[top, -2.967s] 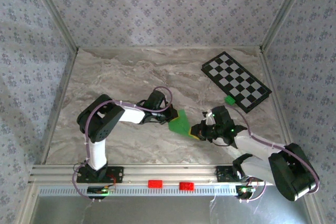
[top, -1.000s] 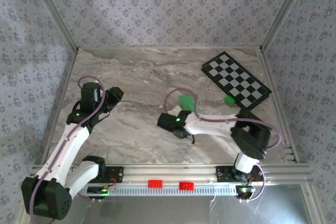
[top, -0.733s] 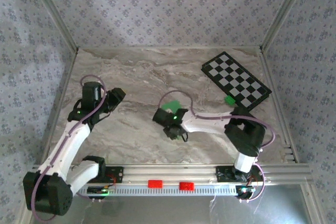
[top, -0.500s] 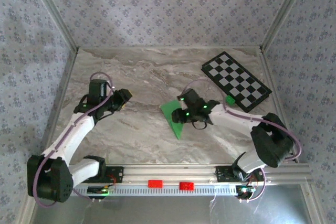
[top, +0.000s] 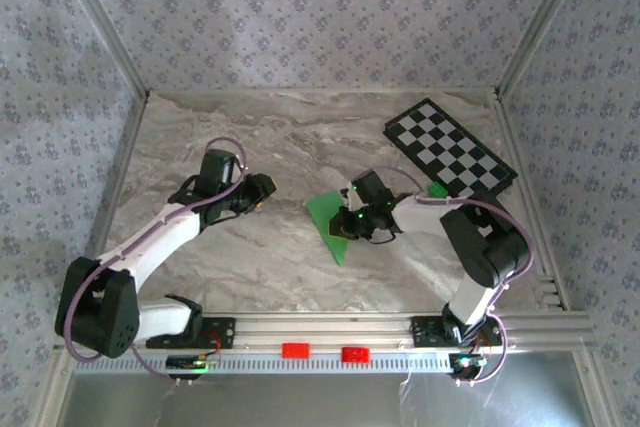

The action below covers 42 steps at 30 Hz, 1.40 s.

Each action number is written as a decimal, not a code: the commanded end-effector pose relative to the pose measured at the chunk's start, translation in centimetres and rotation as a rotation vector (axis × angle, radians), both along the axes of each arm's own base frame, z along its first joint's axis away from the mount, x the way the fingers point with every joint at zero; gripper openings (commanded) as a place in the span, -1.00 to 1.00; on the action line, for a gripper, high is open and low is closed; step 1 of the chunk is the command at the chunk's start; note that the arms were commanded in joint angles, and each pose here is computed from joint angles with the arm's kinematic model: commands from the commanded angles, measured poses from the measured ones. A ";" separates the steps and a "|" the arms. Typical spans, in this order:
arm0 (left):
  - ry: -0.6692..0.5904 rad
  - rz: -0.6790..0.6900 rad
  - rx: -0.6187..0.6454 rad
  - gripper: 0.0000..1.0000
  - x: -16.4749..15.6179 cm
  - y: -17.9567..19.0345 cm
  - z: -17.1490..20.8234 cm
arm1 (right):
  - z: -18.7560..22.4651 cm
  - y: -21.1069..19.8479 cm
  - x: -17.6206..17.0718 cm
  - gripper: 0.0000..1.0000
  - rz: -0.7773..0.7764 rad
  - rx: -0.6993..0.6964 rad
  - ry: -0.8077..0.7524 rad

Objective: Fold a paper plane with a square sheet of paper (pick it up from the middle)

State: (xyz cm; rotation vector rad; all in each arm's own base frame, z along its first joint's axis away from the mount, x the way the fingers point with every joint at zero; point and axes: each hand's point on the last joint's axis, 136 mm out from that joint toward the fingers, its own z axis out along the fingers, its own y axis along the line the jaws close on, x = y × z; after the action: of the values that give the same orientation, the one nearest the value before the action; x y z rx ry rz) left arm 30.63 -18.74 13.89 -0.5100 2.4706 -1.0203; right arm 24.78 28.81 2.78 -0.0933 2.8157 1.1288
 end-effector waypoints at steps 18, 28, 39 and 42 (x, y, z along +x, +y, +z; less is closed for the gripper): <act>-0.026 -0.102 -0.036 -0.35 1.5 -5.0 0.9 | 1.3 -4.4 2.3 -0.92 -0.653 -0.180 -0.207; -0.033 -0.168 -0.043 -0.38 0.7 -7.6 1.9 | 6.5 -7.8 2.6 -0.91 -0.551 -0.227 -0.394; 0.051 -0.286 -0.094 -0.73 0.6 -13.7 -2.1 | 4.2 -9.4 3.4 -1.00 -0.375 0.056 -0.141; 0.070 -0.309 -0.108 -0.77 1.5 -15.1 -2.7 | 3.8 -9.4 3.6 -0.91 -0.371 0.071 -0.114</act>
State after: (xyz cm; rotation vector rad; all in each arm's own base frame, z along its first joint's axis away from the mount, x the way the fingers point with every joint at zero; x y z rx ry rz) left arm 30.67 -31.46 9.02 -0.2595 2.6878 -1.1612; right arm 28.91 17.87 5.97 0.4463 2.5263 0.9551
